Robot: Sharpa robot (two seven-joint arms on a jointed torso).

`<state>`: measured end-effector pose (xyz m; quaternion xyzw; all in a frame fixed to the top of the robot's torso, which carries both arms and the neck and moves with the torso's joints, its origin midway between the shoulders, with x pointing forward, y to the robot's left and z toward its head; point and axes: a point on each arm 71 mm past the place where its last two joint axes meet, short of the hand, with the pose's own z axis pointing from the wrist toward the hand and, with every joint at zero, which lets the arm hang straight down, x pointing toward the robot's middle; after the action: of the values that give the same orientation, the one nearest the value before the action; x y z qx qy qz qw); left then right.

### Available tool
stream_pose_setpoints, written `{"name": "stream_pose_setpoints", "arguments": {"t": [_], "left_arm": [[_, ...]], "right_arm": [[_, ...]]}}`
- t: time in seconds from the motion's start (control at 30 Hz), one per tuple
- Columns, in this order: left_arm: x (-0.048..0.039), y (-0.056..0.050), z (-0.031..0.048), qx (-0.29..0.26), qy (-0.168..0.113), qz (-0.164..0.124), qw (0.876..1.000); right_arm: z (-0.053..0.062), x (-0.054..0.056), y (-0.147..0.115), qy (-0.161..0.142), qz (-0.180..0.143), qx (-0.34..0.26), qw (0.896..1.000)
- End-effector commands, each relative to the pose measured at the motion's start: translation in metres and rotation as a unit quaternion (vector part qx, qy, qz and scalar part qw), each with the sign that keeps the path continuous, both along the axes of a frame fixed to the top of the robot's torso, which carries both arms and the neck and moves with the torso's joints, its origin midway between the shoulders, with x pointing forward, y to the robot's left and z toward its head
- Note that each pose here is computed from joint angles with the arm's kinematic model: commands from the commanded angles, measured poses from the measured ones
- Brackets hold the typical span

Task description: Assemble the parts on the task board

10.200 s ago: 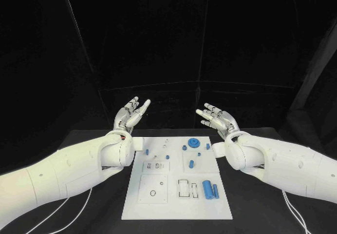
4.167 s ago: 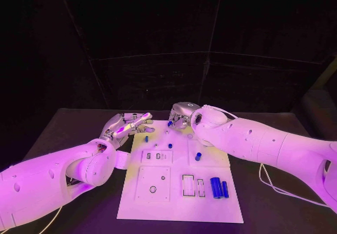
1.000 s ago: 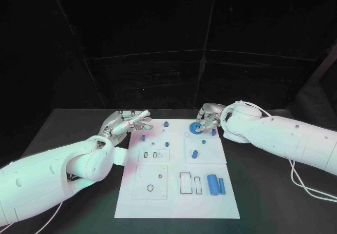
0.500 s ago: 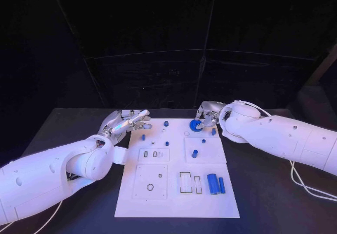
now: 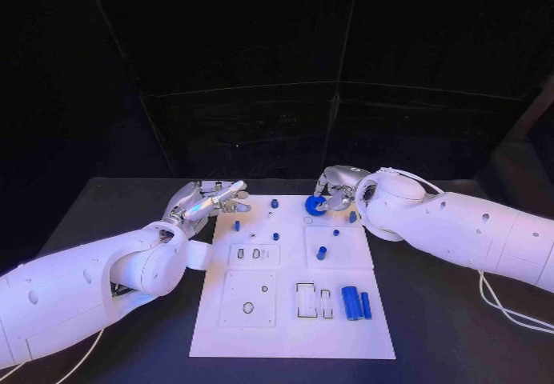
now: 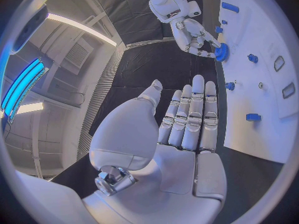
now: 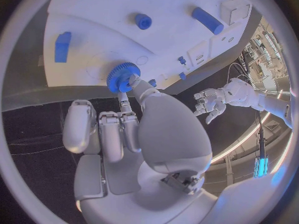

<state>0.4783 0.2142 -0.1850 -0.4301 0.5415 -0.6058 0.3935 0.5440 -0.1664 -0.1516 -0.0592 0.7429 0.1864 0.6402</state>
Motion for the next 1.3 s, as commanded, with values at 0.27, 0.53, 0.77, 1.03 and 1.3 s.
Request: {"name": "stream_pose_setpoints", "arguments": {"t": [0.27, 0.53, 0.77, 1.03, 1.3], "left_arm": [[-0.0001, -0.001, 0.0011, 0.001, -0.003, -0.007, 1.000], [-0.0005, -0.001, 0.0013, 0.001, -0.002, -0.008, 1.000], [-0.0003, 0.000, 0.0013, 0.001, -0.002, -0.007, 1.000], [-0.0001, 0.000, 0.0012, 0.001, -0.002, -0.007, 1.000], [0.0001, 0.000, 0.0010, 0.001, -0.002, -0.008, 1.000]], "right_arm": [[0.015, -0.017, 0.044, -0.054, 0.039, 0.034, 0.997], [0.013, -0.016, 0.055, -0.049, 0.041, 0.024, 0.998], [0.012, -0.014, 0.051, -0.046, 0.034, 0.018, 0.998], [0.007, -0.007, 0.037, -0.028, 0.019, 0.015, 0.999], [-0.003, 0.004, 0.018, 0.021, 0.006, 0.014, 1.000]]}}
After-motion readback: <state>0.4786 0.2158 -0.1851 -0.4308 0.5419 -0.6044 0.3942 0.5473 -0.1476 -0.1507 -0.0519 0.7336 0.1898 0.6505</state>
